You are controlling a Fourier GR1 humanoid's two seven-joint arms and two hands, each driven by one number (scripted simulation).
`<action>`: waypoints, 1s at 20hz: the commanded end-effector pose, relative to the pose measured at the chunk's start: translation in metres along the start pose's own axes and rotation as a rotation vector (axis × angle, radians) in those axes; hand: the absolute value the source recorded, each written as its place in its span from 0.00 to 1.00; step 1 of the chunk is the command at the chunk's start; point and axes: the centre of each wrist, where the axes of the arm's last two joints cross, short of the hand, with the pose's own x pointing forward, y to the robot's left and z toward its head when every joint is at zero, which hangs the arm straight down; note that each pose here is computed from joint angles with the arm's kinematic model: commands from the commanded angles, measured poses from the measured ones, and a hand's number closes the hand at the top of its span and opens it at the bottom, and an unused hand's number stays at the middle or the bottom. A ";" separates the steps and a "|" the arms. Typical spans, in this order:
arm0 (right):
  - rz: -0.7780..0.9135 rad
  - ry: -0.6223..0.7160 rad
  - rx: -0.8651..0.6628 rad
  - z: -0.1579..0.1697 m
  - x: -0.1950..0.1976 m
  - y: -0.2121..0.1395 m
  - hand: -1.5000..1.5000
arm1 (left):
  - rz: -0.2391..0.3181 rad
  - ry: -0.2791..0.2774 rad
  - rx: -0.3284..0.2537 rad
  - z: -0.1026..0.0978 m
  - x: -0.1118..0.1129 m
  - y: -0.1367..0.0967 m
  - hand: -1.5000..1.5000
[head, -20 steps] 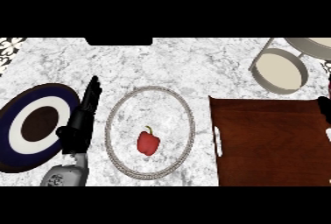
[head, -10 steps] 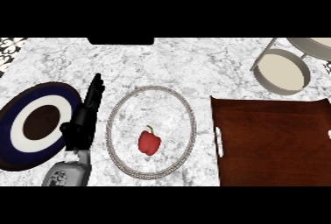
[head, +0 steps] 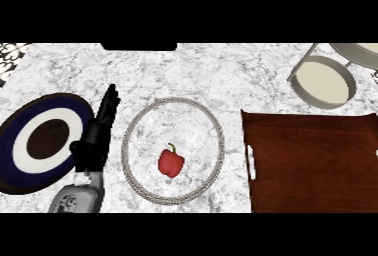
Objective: Pick the can from the tray and place it in the tiered basket
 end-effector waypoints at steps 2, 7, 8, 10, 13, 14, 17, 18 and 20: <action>0.050 0.026 -0.028 -0.032 -0.005 0.018 1.00 | 0.012 -0.006 -0.020 -0.016 0.010 -0.005 0.50; 0.104 0.041 -0.048 -0.052 -0.041 0.009 1.00 | 0.010 0.002 -0.009 0.001 0.003 0.008 0.50; 0.131 0.034 -0.047 -0.061 -0.029 0.020 1.00 | -0.010 -0.012 -0.008 -0.003 0.008 -0.004 0.50; 0.139 0.043 -0.045 -0.072 -0.040 0.035 1.00 | -0.006 0.000 -0.005 -0.001 0.002 0.000 0.50; 0.087 0.070 0.021 -0.083 -0.053 0.044 1.00 | 0.007 -0.010 -0.005 0.002 0.006 0.001 0.50; -0.049 0.142 0.015 -0.079 -0.041 0.054 1.00 | 0.007 0.013 -0.004 -0.001 0.013 0.003 0.50; -0.177 0.165 0.056 -0.086 -0.067 0.053 0.00 | -0.013 0.003 0.006 0.000 0.000 0.007 0.50; -0.187 0.163 0.053 -0.090 -0.071 0.058 0.00 | -0.006 -0.017 0.006 0.009 0.006 -0.014 0.50; -0.272 0.131 0.040 -0.092 -0.077 0.056 0.00 | 0.005 -0.003 0.002 -0.005 0.010 -0.009 0.50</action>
